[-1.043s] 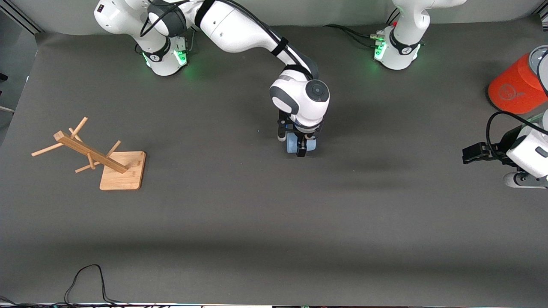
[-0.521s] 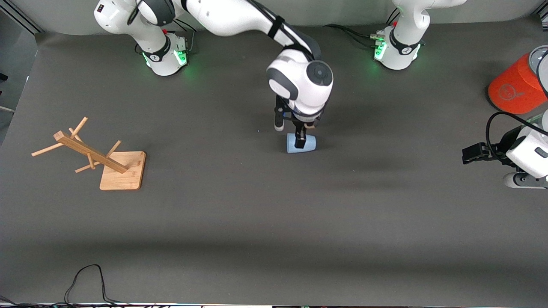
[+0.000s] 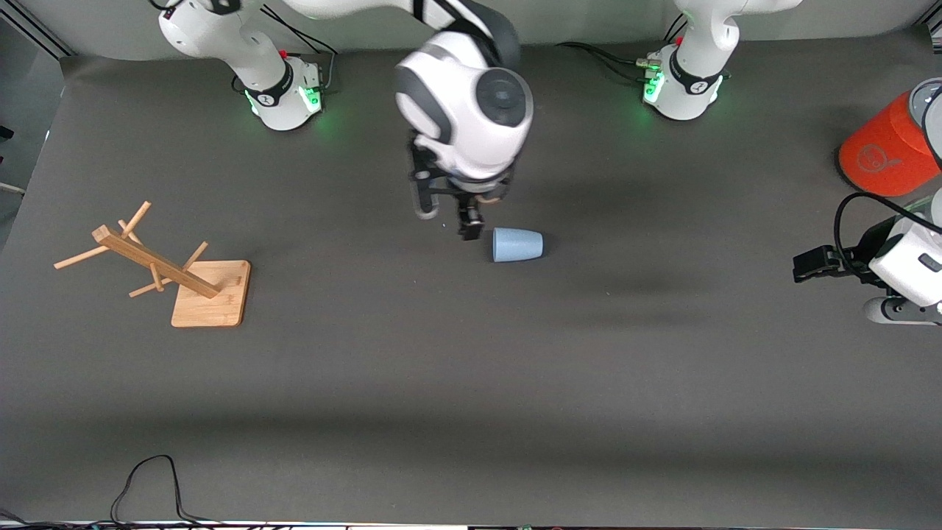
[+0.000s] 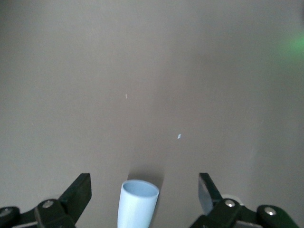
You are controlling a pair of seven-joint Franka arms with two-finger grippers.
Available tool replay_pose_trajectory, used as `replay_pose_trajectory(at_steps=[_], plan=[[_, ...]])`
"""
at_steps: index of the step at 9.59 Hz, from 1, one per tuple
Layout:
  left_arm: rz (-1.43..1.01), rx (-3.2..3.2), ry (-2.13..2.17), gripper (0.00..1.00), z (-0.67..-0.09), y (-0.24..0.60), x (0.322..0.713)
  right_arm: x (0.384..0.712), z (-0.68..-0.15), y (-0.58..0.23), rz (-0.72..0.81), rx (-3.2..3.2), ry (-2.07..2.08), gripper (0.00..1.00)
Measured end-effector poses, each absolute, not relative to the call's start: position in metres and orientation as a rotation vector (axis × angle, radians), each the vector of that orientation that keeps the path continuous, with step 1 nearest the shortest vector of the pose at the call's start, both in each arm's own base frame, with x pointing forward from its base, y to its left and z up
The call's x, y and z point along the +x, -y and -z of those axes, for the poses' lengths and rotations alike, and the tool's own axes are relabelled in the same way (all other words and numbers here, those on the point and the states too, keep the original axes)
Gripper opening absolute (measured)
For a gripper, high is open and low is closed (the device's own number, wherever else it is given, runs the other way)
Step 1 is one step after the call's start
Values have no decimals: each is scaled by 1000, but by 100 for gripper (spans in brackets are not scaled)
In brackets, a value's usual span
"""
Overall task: Rotate and upright cup with both arms
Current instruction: 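Lower the cup onto the table on its side and release it, then withdraw the right gripper while the left gripper reaches toward the cup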
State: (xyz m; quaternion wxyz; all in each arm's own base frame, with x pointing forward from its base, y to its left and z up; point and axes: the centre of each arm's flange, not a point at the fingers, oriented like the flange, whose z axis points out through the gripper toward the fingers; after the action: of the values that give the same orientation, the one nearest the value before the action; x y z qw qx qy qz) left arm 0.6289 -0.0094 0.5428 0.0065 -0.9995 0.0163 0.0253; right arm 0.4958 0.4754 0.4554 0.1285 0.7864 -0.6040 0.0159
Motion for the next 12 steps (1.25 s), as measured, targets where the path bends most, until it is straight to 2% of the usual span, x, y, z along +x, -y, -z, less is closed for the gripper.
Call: replay_pose_trajectory(at_steps=[4,8,10,12], plan=[[-80,-3128,-57,100,-543,12,629,557,-540,-287,141,2542,1450,100],[-59,-3115,-224,100,-550,88,623,559,-595,-78,241,2862,1052,100],[-46,-3110,-183,100,-553,138,614,558,-603,-18,238,2976,840,100],[-29,-3081,-162,100,-553,200,597,562,-608,9,168,3076,570,100]])
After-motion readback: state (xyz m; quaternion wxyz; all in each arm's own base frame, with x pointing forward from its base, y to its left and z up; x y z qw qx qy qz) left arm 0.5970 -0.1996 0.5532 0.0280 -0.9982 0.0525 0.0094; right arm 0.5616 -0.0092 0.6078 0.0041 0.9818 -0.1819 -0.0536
